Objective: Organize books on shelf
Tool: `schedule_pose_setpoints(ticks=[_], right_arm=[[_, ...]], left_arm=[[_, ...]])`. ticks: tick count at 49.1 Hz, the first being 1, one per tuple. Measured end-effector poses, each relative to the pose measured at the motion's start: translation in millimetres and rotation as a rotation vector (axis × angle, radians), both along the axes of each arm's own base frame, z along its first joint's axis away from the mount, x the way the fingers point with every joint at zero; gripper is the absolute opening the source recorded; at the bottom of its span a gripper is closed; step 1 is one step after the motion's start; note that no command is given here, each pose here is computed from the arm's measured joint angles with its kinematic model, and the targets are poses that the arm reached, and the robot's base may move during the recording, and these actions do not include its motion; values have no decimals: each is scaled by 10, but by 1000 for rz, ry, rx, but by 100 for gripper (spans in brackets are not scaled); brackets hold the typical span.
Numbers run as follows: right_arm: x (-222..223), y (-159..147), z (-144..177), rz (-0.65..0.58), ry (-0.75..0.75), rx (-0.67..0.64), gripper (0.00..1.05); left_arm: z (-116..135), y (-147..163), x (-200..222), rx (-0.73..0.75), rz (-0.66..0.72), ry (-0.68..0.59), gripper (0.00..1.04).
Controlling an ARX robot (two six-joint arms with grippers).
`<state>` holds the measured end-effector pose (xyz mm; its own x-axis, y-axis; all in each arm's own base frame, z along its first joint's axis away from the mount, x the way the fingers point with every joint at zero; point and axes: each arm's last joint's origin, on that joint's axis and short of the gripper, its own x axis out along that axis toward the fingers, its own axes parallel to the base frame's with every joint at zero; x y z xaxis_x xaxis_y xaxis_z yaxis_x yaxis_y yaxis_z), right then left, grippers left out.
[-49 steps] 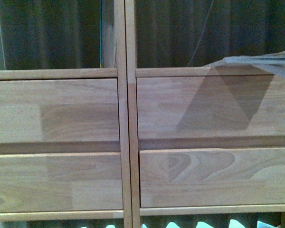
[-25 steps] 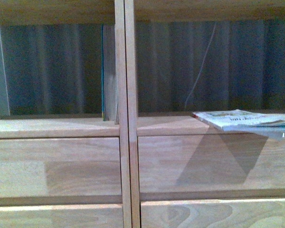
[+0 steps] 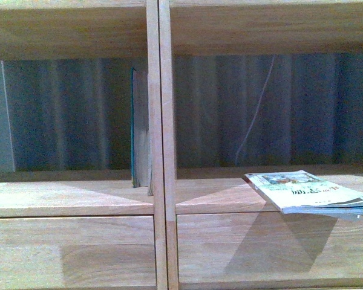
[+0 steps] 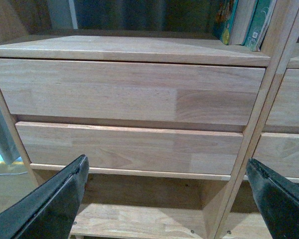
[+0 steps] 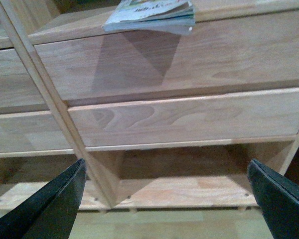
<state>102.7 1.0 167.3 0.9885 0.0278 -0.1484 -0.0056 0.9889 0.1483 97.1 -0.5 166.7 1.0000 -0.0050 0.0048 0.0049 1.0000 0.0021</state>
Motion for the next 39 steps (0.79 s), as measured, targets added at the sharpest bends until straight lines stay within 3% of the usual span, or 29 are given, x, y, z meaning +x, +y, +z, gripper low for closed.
schedule_pose_setpoints(ticks=[7,15,25,39], right_arm=[[165,-65,229,10,64,174,98],[572,-244,526,21,223,531,98],[1204,-507,822,-102,241,831,98],[1729,-564,971,-177,254,1116,98]], left_arm=[[0,0,0,0,0,0,97],[0,0,0,0,0,0,97],[0,0,0,0,0,0,97],[0,0,0,0,0,0,97]])
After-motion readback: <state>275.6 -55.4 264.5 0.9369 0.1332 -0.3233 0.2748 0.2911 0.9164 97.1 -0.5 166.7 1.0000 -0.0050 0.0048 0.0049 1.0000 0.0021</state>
